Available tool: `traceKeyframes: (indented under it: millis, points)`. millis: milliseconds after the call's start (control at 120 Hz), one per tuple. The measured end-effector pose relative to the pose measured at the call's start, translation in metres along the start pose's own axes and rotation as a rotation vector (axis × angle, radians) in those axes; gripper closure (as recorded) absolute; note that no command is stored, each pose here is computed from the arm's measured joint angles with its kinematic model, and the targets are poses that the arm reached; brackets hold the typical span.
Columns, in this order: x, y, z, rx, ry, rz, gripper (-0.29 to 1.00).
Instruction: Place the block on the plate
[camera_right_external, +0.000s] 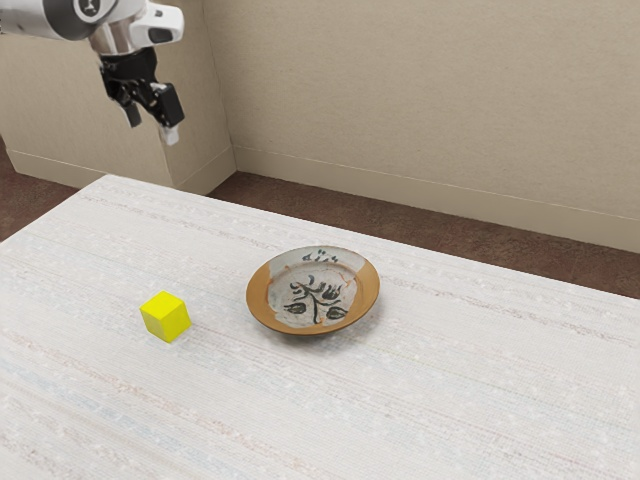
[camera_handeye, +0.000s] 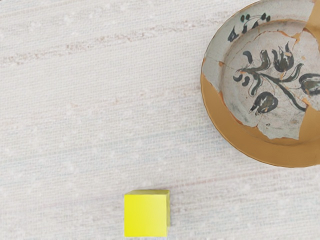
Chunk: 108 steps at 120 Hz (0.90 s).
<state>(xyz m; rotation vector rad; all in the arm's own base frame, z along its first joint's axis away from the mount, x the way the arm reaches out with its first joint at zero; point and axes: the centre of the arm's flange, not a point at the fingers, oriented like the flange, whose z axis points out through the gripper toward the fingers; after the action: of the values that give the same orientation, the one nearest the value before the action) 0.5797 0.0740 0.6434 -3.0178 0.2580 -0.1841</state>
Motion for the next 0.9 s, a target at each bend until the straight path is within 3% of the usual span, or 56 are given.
traceKeyframes:
  millis: [133,358,600,900]
  points:
    - [-0.001,0.005,0.024,-0.024,-0.051,0.007,0.0]
    - [-0.032,-0.022,0.164,-0.074,-0.191,-0.017,0.0]
    - [-0.062,-0.038,0.238,-0.087,-0.169,-0.014,0.0]
    - [-0.045,-0.056,0.305,-0.101,-0.134,0.02,0.0]
